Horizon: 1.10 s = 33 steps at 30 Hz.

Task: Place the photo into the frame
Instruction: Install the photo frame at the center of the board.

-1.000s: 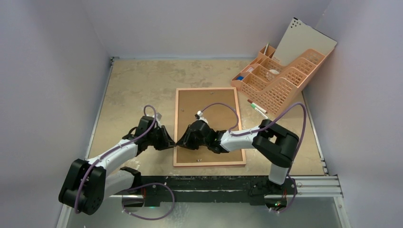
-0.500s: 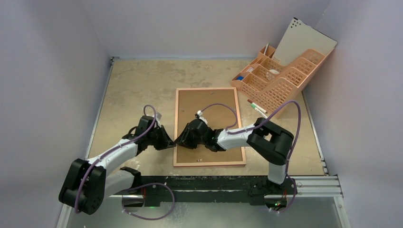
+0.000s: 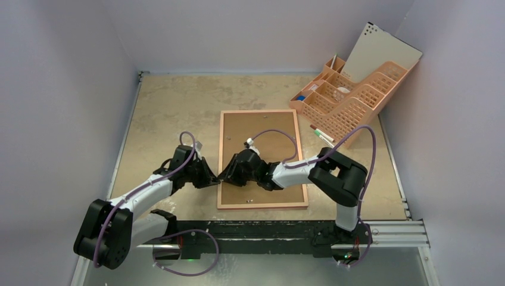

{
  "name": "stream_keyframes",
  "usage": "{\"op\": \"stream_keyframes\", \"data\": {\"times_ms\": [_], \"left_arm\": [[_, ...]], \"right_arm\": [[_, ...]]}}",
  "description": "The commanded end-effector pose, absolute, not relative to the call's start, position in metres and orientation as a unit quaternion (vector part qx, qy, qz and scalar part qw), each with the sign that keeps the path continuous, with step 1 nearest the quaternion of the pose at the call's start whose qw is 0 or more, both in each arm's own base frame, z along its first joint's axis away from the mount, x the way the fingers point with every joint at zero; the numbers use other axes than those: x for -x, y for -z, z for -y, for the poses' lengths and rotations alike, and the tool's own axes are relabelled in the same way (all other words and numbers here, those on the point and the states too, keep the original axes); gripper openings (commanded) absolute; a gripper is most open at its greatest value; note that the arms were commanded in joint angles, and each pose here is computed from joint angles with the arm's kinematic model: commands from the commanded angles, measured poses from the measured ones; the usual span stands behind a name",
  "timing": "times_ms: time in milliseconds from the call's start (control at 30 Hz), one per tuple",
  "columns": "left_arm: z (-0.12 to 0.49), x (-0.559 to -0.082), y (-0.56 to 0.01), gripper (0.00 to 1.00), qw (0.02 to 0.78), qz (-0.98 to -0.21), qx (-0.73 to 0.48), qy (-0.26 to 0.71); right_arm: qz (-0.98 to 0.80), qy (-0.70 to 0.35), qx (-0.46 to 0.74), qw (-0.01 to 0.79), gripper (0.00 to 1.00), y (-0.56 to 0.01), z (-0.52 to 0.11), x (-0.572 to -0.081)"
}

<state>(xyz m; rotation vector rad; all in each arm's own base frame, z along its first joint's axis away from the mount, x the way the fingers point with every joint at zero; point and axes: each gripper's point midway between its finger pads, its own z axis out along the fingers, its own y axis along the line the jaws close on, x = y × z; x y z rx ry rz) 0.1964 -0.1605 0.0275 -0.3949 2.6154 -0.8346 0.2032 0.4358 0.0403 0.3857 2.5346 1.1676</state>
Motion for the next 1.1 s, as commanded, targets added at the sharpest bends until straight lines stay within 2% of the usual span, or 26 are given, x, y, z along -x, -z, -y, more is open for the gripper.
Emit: {"op": "stream_keyframes", "data": {"times_ms": [0,200,333,533,667,767,933,1067], "left_arm": [[0.156,-0.182,-0.014,0.0,0.156,-0.938,0.147,0.274],[0.157,-0.183,-0.018,0.0,0.159,-0.934,0.151,0.28],[0.157,-0.182,-0.02,0.13,0.164,-0.932,0.153,0.284],[0.165,-0.176,-0.023,0.2,0.159,-0.924,0.149,0.315],[0.172,-0.168,-0.021,0.2,0.147,-0.923,0.137,0.329],[0.179,-0.16,-0.021,0.12,0.141,-0.924,0.121,0.334],[0.187,-0.15,-0.021,0.09,0.14,-0.926,0.095,0.338],[0.192,-0.146,-0.024,0.17,0.145,-0.925,0.075,0.342]], "right_arm": [[-0.865,-0.433,-0.154,0.2,0.39,-0.043,-0.441,-0.226],[-0.851,-0.456,-0.155,0.212,0.36,-0.054,-0.443,-0.229],[-0.838,-0.459,-0.17,0.241,0.28,-0.065,-0.427,-0.233],[-0.836,-0.439,-0.189,0.268,0.25,-0.076,-0.402,-0.233],[-0.849,-0.422,-0.189,0.256,0.33,-0.074,-0.397,-0.226],[-0.862,-0.407,-0.181,0.242,0.37,-0.071,-0.397,-0.218],[-0.879,-0.376,-0.176,0.236,0.37,-0.063,-0.386,-0.206],[-0.884,-0.371,-0.161,0.233,0.31,-0.06,-0.379,-0.198]]}}
